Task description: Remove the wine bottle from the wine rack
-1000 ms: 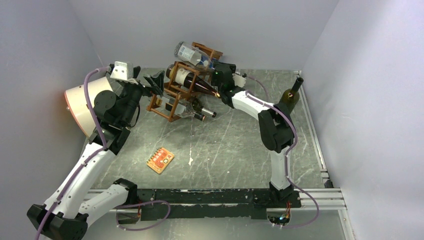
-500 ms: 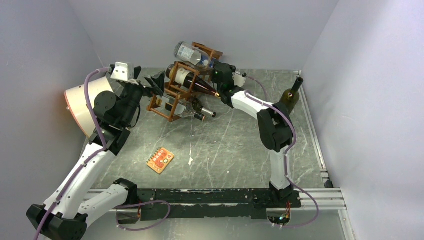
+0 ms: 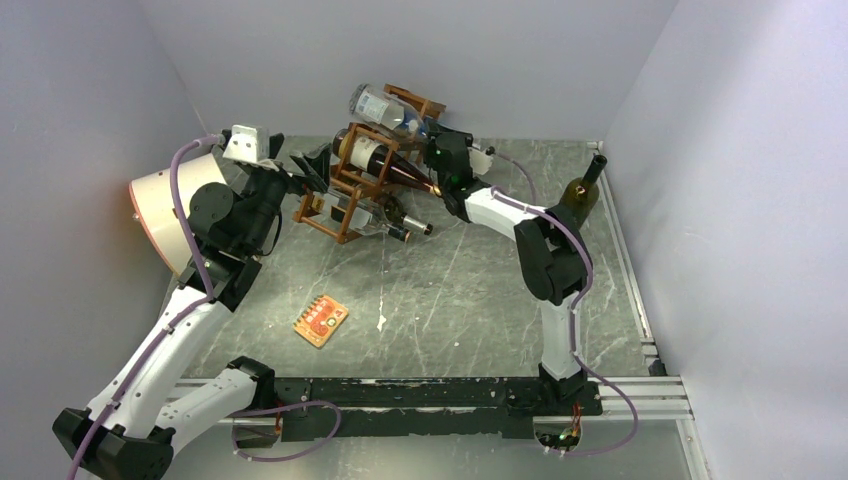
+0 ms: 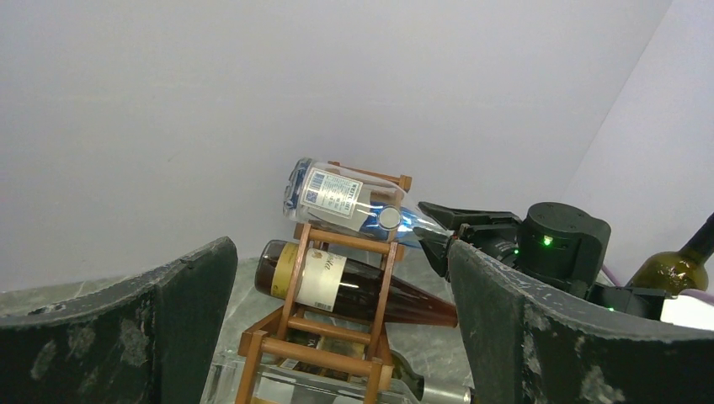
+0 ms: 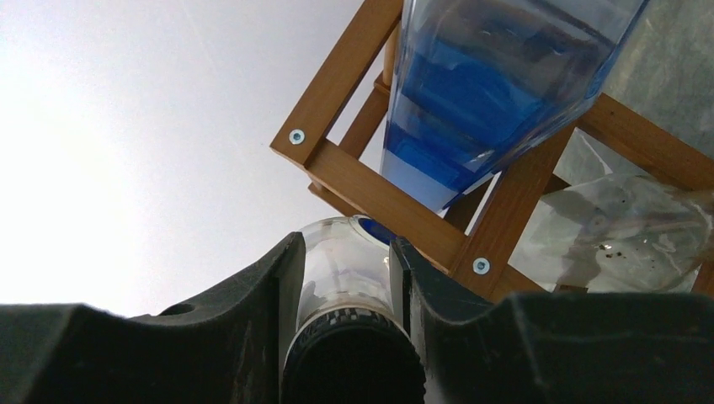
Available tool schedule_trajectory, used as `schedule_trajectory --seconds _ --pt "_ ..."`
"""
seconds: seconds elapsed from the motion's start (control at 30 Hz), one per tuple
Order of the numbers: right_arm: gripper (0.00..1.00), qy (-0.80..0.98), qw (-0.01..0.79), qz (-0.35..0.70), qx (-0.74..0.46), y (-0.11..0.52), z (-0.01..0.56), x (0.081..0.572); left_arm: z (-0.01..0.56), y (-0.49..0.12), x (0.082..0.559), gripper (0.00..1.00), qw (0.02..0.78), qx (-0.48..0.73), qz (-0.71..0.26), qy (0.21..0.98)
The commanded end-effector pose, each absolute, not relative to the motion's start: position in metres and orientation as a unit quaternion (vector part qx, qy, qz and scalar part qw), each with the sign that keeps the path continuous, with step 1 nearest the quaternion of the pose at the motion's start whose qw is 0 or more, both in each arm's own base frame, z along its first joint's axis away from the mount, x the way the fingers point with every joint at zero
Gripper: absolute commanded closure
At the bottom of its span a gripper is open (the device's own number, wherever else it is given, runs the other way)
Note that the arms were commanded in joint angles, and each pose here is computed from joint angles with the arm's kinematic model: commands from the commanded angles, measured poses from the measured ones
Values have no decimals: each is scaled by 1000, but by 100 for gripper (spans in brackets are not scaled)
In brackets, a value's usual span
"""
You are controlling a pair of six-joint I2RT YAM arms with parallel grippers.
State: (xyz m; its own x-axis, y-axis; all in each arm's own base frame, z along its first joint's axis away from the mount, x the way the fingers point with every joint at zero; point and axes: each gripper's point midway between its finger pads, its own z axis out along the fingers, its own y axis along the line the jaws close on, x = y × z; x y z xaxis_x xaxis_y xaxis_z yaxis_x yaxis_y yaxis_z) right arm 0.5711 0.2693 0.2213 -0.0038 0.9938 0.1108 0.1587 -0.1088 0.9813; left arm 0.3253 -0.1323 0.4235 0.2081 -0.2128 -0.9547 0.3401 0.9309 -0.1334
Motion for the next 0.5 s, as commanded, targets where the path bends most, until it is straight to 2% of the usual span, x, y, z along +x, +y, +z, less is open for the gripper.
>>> schedule_trajectory --seconds 0.0,0.2,0.47 --pt "100 450 446 563 530 259 301 561 434 -133 322 1 788 52 -179 587" --pt "100 414 443 615 504 259 335 552 431 -135 324 1 785 55 -182 590" --pt "100 396 454 618 506 235 351 549 428 -138 326 1 780 58 -184 595"
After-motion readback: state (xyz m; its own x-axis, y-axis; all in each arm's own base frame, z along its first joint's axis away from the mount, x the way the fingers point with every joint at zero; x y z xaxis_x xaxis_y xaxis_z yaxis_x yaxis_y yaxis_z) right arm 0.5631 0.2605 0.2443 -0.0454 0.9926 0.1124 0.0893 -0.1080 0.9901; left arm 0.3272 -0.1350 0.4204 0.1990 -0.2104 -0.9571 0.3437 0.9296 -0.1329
